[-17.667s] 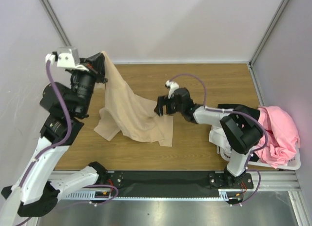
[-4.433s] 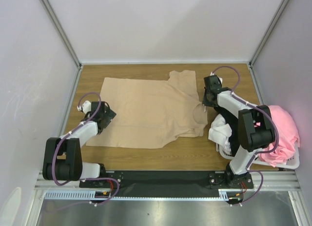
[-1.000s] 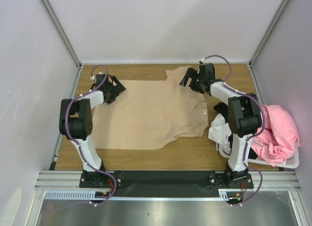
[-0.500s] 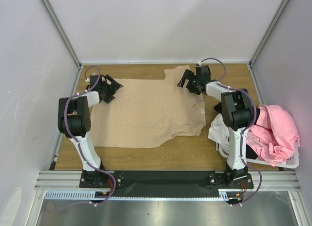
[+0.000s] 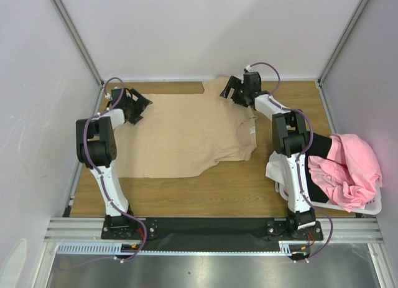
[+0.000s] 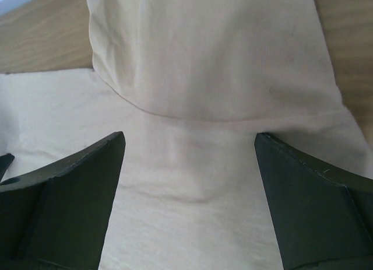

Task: Fold and stack the t-shirts
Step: Flatten the tshirt out

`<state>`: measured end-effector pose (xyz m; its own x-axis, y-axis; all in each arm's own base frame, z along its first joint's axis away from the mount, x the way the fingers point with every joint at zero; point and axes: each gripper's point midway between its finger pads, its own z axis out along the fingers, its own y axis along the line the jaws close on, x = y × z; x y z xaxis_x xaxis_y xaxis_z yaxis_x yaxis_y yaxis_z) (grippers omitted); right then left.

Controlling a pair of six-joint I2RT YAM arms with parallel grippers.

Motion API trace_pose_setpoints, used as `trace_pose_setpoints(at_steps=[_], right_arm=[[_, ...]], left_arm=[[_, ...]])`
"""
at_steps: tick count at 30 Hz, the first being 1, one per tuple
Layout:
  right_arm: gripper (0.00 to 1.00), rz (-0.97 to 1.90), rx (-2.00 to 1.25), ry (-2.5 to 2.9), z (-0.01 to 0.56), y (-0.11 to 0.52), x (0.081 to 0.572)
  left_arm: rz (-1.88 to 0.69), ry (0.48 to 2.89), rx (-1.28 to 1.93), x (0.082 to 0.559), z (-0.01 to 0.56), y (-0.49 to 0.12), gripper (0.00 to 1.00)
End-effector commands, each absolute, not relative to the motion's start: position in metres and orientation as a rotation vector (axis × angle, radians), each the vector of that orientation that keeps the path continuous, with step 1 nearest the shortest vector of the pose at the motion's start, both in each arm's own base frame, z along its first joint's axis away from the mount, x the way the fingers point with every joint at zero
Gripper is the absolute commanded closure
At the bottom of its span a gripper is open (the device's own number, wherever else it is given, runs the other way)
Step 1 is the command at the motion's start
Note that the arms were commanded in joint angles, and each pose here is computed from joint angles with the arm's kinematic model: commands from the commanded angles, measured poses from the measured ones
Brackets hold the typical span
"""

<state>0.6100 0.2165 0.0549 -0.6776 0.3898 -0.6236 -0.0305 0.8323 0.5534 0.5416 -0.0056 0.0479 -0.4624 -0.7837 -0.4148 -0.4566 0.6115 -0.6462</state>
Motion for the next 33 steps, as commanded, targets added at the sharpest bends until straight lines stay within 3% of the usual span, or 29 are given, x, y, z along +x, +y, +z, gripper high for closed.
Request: trace_pose_setpoints(at_steps=[1,8,9,10,12,13,15,22,30,33], right_arm=[[0.0,0.685,0.211,2.244,0.054,0.22,0.615],[0.0,0.726,0.053,2.083,0.171,0.224,0.608],[0.0,0.724,0.042,2.087,0.176,0.223,0.599],[0.0,0.726,0.024,2.028,0.217,0.221,0.589],[0.0,0.707,0.022,2.039,0.22,0.214,0.569],[0.0,0.711,0.015,1.981,0.255,0.209,0.553],[0.0,0.699,0.034,1.962,0.269,0.203,0.532],[0.0,0.574,0.124,2.09,0.229,0.171,0.441],[0.02,0.47,0.204,2.291,0.14,0.159,0.368],[0.06,0.452,0.247,2.29,0.126,0.154,0.373]], left_arm=[[-0.543,2.149,-0.966,0.539,0.046,0.008,0.02],[-0.496,2.019,-0.695,0.532,0.148,-0.004,0.01],[-0.479,2.006,-0.66,0.529,0.161,-0.009,0.01],[-0.459,2.012,-0.629,0.522,0.17,-0.016,0.01],[-0.418,1.975,-0.514,0.51,0.206,-0.042,0.0],[-0.418,1.986,-0.461,0.499,0.211,-0.063,0.0],[-0.38,1.945,-0.407,0.482,0.235,-0.077,0.0],[-0.422,2.012,-0.201,0.394,0.213,-0.157,0.0],[-0.438,2.129,-0.175,0.319,0.152,-0.162,0.0],[-0.299,2.177,-0.282,0.311,0.124,-0.137,0.0]])
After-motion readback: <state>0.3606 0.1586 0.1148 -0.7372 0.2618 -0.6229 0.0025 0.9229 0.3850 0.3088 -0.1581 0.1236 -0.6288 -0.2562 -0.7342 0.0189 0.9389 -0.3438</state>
